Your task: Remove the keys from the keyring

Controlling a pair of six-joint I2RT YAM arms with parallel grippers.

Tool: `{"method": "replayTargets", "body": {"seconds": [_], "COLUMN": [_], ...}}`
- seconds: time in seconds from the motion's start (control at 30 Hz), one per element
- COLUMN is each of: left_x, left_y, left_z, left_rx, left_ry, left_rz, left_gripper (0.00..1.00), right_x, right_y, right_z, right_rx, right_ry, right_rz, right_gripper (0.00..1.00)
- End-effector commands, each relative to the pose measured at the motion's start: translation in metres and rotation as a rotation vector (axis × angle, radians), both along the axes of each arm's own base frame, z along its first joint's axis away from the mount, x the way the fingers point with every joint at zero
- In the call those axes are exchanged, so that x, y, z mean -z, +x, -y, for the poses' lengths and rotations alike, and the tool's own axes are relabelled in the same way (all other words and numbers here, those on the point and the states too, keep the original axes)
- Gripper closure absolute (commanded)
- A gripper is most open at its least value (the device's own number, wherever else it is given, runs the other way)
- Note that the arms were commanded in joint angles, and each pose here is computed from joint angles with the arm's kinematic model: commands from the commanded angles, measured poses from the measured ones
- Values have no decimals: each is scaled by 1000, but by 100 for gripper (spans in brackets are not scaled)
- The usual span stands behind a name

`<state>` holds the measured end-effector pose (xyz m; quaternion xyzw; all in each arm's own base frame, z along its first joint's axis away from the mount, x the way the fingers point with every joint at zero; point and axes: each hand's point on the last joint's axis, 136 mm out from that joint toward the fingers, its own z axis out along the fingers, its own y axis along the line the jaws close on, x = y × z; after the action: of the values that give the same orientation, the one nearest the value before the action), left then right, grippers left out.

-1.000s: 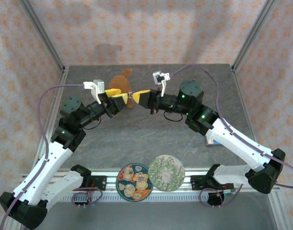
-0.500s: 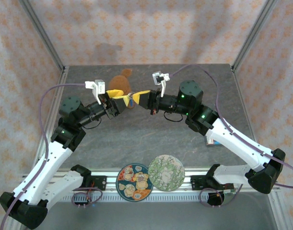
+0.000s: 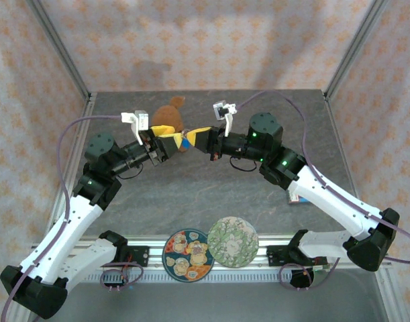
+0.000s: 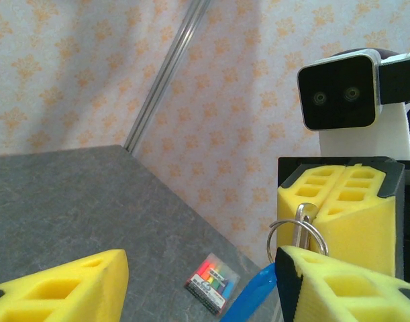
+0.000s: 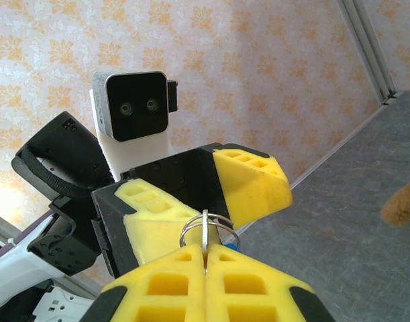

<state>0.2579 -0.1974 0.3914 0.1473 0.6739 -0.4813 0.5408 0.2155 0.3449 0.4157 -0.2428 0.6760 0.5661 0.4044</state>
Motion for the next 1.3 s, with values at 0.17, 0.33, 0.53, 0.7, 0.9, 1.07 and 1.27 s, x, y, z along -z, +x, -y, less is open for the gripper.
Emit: {"method": "replayTargets", "body": {"seconds": [0.17, 0.33, 0.53, 0.7, 0.9, 1.07, 1.27], "left_x": [-25, -19, -22, -30, -48, -60, -73], "left_y": [-6, -1, 3, 3, -3, -12, -16], "left_z": [-4, -16, -34, -37, -21, -12, -11], "left_rx": [-3, -71, -155, -145, 57, 182, 305], "left_ry": [-31, -22, -41, -59, -161, -226, -322], "left_rz": [79, 69, 80, 82, 54, 62, 63], "left_gripper": [39, 35, 15, 13, 13, 14, 14], "right_x": [-12, -17, -23, -30, -37, -38, -41], "right_y": [0, -5, -3, 5, 0, -9, -13], "right_z": [2, 5, 11, 20, 21, 18, 16], "right_rx": [5, -10, -38, -86, -216, -307, -367], "right_ry": [15, 29, 61, 124, 175, 162, 171], "right_rz": [28, 39, 29, -3, -25, -27, -40], "right_gripper": [100, 100, 100, 100, 100, 100, 100]}}
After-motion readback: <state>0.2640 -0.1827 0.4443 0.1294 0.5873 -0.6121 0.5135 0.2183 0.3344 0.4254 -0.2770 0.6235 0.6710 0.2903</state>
